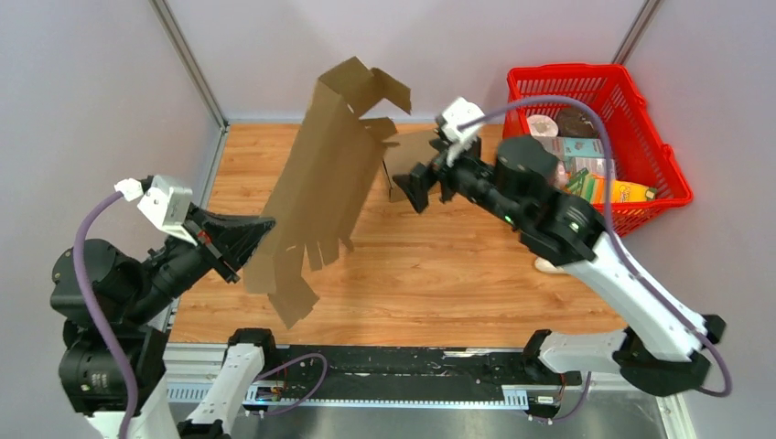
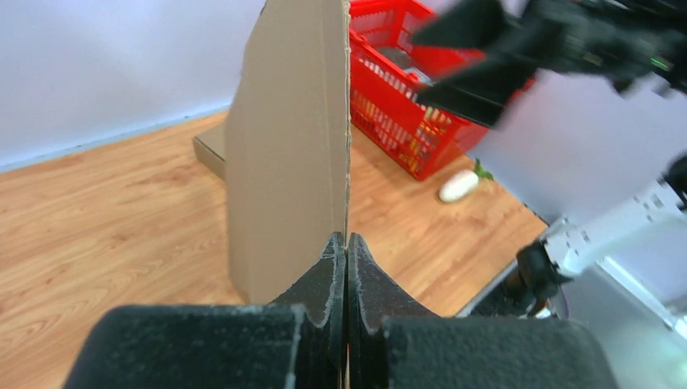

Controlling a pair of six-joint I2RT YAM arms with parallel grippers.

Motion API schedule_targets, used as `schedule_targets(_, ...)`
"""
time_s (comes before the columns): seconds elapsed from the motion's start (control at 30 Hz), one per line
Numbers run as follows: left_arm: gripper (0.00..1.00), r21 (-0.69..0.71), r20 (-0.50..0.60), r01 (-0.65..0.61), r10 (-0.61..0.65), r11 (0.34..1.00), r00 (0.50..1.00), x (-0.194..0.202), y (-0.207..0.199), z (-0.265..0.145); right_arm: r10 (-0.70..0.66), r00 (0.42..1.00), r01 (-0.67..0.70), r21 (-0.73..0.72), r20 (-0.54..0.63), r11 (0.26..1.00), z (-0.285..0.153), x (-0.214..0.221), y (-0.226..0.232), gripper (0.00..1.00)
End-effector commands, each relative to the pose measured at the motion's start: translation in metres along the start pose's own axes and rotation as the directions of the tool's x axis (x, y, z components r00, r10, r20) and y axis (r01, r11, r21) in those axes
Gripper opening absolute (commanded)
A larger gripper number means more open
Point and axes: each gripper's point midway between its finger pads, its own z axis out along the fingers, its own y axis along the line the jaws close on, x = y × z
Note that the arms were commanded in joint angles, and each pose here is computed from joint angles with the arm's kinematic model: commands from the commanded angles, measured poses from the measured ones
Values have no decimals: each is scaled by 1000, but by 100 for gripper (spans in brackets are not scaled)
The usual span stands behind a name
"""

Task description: Fold the paper box

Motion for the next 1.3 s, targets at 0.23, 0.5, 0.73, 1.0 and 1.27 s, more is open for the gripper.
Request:
schedule_targets(0.23,0,181,-58,-149,162,972,985,13,-29,-34,-263,952,202,324,159,924,46,-80,-80,100)
schedule_targets(0.5,0,233,-78,-152,175,960,981,15,-34,-36,-342,925,321,139,166,937,2,-74,-53,100)
schedule_targets(0.73,0,291,-111,-125,163,949,980,12,-39,-19,-295,937,307,-39,189,951,-36,-103,-20,100)
schedule_targets(1.0,0,342,-313,-25,139,939,939,41,-19,50,-314,946,322,-134,76,937,-35,-98,-12,100)
schedule_targets(1.27,0,408,-452,21,182,913,873,74,-17,87,-382,922,342,-329,-64,880,15,-41,24,100)
